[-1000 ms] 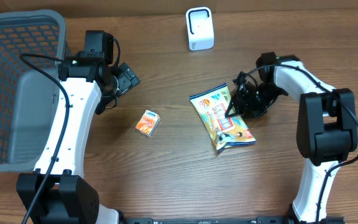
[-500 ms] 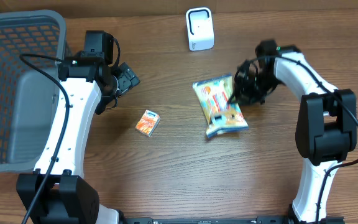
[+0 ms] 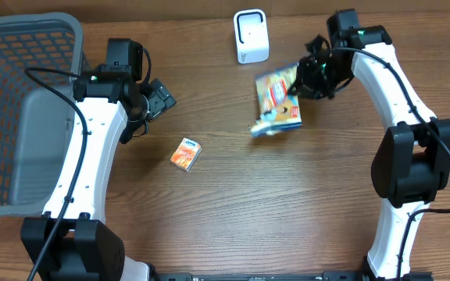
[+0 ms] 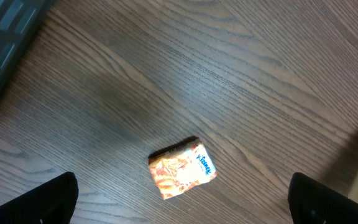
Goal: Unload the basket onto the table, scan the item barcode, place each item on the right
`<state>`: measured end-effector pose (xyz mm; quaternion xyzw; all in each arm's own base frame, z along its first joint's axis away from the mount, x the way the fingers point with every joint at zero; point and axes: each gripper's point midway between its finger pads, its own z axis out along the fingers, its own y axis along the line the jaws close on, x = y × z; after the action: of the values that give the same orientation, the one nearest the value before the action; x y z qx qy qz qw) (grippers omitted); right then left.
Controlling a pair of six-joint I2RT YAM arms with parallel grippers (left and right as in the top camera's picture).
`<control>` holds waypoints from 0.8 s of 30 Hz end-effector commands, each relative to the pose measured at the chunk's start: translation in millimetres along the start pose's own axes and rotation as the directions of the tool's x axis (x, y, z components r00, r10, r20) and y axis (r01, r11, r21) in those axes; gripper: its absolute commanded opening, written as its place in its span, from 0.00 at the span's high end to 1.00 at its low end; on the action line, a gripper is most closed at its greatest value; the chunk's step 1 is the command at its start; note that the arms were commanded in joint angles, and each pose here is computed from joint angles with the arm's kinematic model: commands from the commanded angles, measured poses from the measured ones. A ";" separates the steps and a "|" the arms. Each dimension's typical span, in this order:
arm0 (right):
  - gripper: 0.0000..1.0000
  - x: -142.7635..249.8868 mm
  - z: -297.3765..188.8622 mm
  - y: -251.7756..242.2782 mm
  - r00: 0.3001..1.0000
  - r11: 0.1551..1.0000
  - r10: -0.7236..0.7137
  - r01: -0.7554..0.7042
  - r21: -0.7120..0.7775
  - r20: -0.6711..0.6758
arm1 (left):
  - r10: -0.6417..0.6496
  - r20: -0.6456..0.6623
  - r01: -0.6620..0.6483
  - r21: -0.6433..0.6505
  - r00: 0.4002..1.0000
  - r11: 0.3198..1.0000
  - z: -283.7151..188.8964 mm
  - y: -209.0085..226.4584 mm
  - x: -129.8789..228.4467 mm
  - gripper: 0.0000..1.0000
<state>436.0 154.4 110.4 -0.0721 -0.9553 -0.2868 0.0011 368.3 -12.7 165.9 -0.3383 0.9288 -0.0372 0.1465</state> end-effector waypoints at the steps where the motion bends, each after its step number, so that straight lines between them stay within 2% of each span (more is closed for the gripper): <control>1: 0.96 7.7 -11.8 -30.3 1.000 0.977 0.015 -0.018 0.212 0.016 | 0.014 0.031 -0.014 0.006 0.999 1.000 -7.4 -0.7 -7.1 0.00; 5: 0.96 27.2 -12.8 -61.2 0.998 0.925 0.053 -0.037 0.378 -0.033 | 0.014 0.031 -0.014 0.006 0.999 1.000 -7.4 -0.7 -7.1 0.00; 6: 0.89 29.2 -12.4 -65.3 0.998 0.918 0.058 -0.039 0.394 -0.037 | 0.014 0.031 -0.014 0.006 0.999 1.000 -7.4 -0.8 -7.1 0.00; 7: 0.80 31.7 -11.0 -68.5 0.997 0.914 0.064 -0.040 0.403 -0.045 | 0.014 0.031 -0.014 0.006 0.999 1.000 -7.4 -0.7 -7.1 0.00; 10: 0.35 33.9 -4.0 -73.9 0.996 0.913 0.069 -0.042 0.406 -0.053 | 0.014 0.031 -0.014 0.006 0.999 1.000 -7.4 -0.7 -7.1 0.00; 11: 0.25 32.4 -2.2 -74.6 0.997 0.914 0.066 -0.041 0.404 -0.047 | 0.014 0.031 -0.014 0.006 0.999 1.000 -7.4 -0.7 -7.1 0.00; 12: 0.20 30.3 -0.3 -75.0 0.997 0.916 0.061 -0.040 0.400 -0.041 | 0.014 0.031 -0.014 0.006 0.999 1.000 -7.4 -0.7 -7.1 0.00; 15: 0.20 22.5 3.6 -74.3 0.999 0.921 0.033 -0.023 0.388 -0.018 | 0.014 0.031 -0.014 0.006 0.999 1.000 -7.4 -0.7 -7.1 0.00; 19: 0.19 9.0 3.2 -75.2 0.996 0.914 -0.084 0.080 0.399 -0.007 | 0.014 0.031 -0.014 0.006 0.999 1.000 -7.4 -0.8 -7.1 0.01; 22: 0.19 8.7 3.8 -75.9 0.996 0.912 -0.089 0.085 0.400 -0.009 | 0.015 0.031 -0.015 0.006 0.999 1.000 -7.4 -1.0 -7.0 0.00; 24: 0.14 15.3 8.1 -81.2 0.998 0.911 -0.061 0.066 0.406 -0.025 | 0.015 0.031 -0.015 0.006 0.999 1.000 -7.4 -1.0 -6.9 0.00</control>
<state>417.5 96.0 61.3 -0.0460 -0.9946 -0.0923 0.0077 368.4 -12.7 165.9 -0.3383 0.9288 -0.0373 0.1467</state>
